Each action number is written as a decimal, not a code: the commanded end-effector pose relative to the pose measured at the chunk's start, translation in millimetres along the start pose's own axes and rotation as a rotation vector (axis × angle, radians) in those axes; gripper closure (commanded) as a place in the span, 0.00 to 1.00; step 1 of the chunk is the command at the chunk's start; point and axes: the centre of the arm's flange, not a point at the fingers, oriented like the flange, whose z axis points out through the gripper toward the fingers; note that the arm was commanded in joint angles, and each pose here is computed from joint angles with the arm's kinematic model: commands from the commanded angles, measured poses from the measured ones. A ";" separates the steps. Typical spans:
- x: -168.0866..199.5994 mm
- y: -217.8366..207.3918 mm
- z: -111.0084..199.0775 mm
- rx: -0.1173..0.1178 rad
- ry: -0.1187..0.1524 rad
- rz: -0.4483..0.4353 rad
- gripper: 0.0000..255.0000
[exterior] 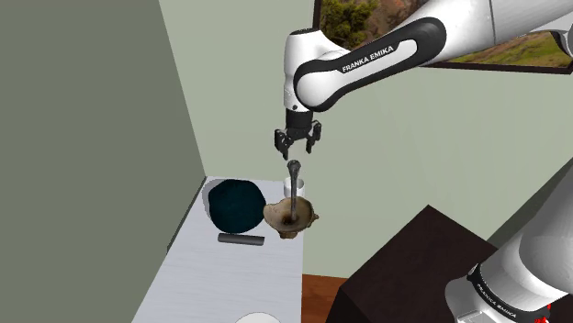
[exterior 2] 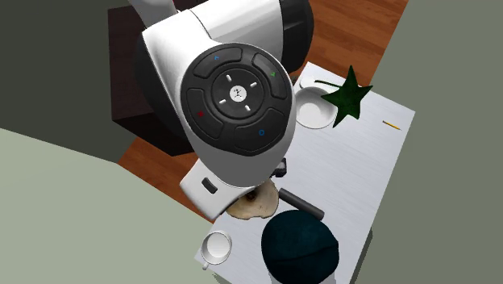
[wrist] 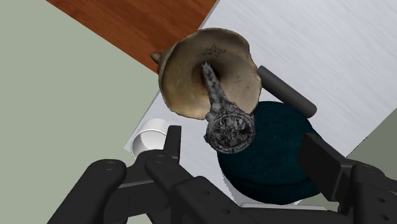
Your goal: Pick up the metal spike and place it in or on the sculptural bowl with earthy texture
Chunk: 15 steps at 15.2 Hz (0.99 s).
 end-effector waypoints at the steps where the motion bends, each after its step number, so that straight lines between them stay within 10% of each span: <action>1: 0.0 0.0 0.0 0.000 0.000 0.000 0.00; 15: 0.0 0.0 -50.0 0.000 0.000 0.000 0.00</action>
